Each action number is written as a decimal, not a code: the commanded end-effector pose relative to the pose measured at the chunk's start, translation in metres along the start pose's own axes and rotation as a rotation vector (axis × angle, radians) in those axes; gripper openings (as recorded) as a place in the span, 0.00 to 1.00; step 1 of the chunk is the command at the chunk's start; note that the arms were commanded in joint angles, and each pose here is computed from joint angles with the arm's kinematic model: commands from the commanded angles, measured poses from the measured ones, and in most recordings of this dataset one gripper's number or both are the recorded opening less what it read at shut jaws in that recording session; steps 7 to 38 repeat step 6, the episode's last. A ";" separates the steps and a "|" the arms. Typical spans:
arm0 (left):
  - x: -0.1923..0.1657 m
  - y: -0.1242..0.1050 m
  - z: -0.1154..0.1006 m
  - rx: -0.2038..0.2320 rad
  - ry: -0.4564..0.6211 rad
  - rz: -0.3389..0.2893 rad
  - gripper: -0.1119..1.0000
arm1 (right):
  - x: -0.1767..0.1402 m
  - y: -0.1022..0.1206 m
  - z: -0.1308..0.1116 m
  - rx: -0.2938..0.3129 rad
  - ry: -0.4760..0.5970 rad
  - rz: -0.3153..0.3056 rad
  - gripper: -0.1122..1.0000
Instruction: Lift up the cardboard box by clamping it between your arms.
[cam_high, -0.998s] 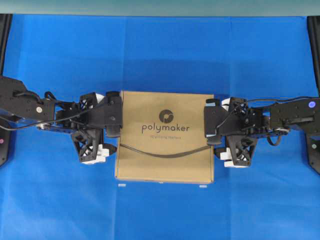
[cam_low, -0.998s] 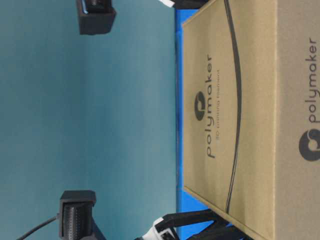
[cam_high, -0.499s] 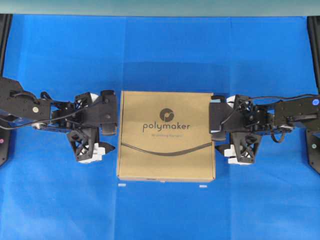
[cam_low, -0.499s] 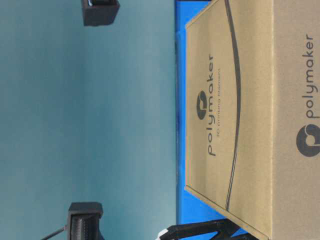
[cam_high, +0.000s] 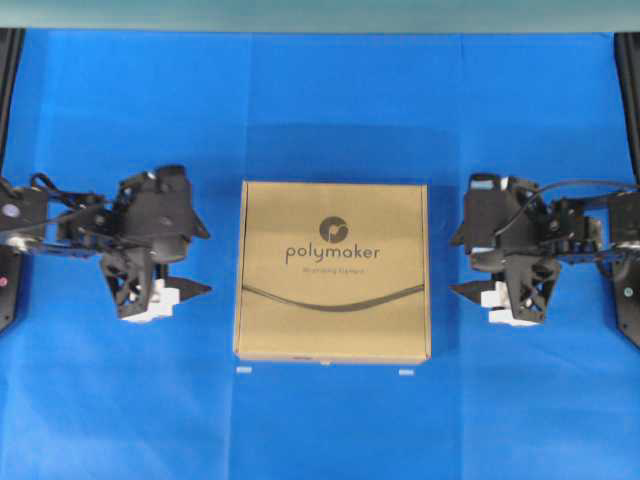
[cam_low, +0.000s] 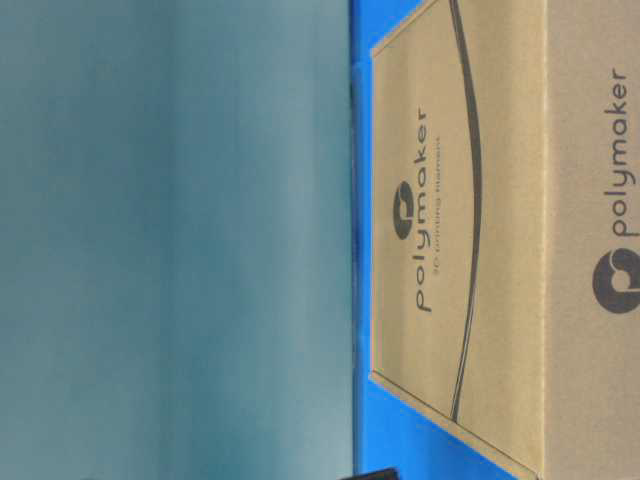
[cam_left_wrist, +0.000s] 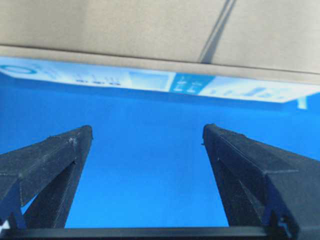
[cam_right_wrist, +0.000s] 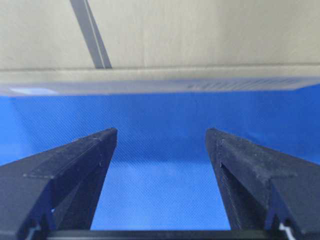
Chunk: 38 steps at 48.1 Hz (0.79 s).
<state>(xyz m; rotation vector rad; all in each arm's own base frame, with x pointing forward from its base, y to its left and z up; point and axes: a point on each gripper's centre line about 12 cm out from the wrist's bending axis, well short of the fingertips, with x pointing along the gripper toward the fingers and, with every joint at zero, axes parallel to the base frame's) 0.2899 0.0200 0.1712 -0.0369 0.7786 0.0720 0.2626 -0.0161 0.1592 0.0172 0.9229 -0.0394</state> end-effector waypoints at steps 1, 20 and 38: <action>-0.011 -0.002 0.008 0.006 -0.052 -0.005 0.88 | -0.013 0.000 0.009 0.011 -0.057 -0.001 1.00; -0.018 -0.004 0.012 0.011 -0.078 -0.011 0.88 | -0.026 0.000 0.015 0.013 -0.109 -0.001 1.00; -0.018 -0.004 0.012 0.011 -0.078 -0.011 0.88 | -0.026 0.000 0.015 0.013 -0.109 -0.001 1.00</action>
